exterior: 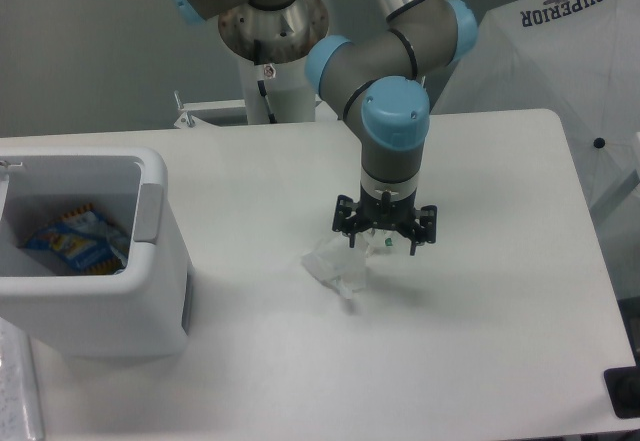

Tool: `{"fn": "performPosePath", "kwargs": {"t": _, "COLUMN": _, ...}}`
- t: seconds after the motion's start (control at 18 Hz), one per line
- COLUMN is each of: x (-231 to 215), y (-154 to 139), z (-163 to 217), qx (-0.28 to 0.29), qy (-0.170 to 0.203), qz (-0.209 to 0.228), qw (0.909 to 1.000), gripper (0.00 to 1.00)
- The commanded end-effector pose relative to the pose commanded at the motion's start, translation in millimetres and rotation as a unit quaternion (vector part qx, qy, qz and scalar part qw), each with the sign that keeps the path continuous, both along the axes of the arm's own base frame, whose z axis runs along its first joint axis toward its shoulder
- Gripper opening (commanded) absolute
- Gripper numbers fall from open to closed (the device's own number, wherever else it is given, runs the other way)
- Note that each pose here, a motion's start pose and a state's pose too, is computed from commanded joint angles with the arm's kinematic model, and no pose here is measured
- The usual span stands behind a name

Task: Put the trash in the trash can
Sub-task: 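Move the gripper over the flatter crumpled white tissue and lower it, then close the gripper on the flatter white tissue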

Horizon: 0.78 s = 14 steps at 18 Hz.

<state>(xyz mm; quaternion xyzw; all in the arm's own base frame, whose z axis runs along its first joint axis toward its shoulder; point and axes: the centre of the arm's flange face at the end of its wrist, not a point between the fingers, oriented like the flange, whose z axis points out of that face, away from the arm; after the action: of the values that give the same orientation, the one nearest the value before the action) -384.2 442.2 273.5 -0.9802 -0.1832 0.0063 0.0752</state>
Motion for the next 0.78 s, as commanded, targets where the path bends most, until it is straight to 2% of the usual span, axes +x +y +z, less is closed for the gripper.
{"fn": "performPosePath", "kwargs": {"t": 0.11, "x": 0, "y": 6, "z": -3, "qx": 0.009, "qy": -0.014, "qz": 0.043, "qw": 0.9989, "gripper": 1.0}}
{"fn": "performPosePath", "kwargs": {"t": 0.22, "x": 3, "y": 6, "z": -11, "qx": 0.005, "qy": -0.023, "qz": 0.063, "qw": 0.9977, "gripper": 1.0}}
{"fn": "performPosePath", "kwargs": {"t": 0.44, "x": 18, "y": 1, "z": -30, "qx": -0.009, "qy": -0.037, "qz": 0.061, "qw": 0.9974, "gripper": 1.0}}
{"fn": "performPosePath", "kwargs": {"t": 0.78, "x": 25, "y": 5, "z": -35, "qx": -0.014, "qy": -0.041, "qz": 0.057, "qw": 0.9975, "gripper": 1.0}}
